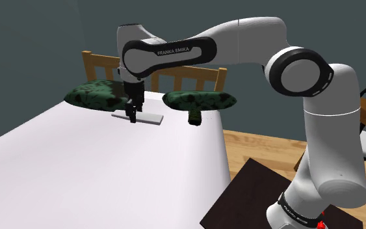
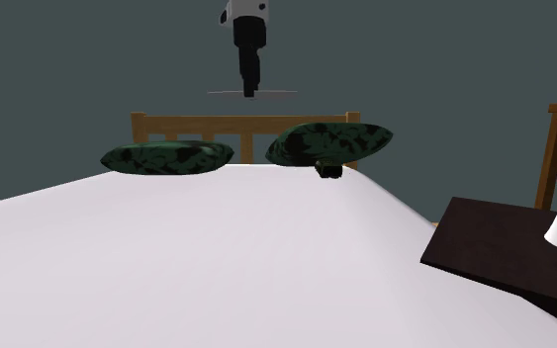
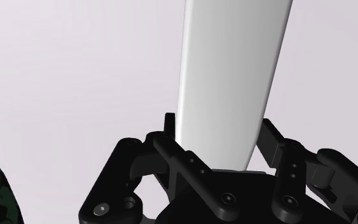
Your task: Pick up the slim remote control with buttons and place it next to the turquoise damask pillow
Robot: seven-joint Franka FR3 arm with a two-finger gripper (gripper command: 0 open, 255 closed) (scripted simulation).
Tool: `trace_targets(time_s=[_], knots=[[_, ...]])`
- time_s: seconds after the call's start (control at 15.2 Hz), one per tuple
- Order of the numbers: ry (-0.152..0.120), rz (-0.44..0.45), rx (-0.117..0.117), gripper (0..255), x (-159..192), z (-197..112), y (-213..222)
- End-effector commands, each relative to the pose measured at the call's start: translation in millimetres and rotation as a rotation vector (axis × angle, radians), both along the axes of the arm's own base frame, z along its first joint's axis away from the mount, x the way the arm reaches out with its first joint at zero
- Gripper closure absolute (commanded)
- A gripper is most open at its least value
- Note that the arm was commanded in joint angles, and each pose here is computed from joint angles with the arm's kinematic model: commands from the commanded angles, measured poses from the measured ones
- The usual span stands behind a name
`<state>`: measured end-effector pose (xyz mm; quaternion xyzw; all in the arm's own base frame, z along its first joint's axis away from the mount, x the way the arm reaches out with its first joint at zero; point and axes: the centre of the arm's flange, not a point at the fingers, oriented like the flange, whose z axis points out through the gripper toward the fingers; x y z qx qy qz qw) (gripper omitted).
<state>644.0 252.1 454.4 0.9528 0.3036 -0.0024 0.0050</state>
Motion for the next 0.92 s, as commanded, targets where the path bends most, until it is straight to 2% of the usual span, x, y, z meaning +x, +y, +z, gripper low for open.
trace_targets(time_s=[0.0, 0.13, 0.86], knots=[[0.0, 0.0, 0.0, 255, 0, 11, 0], [0.0, 0.0, 0.0, 255, 0, 17, 0], [0.0, 0.0, 0.0, 255, 45, 18, -138]])
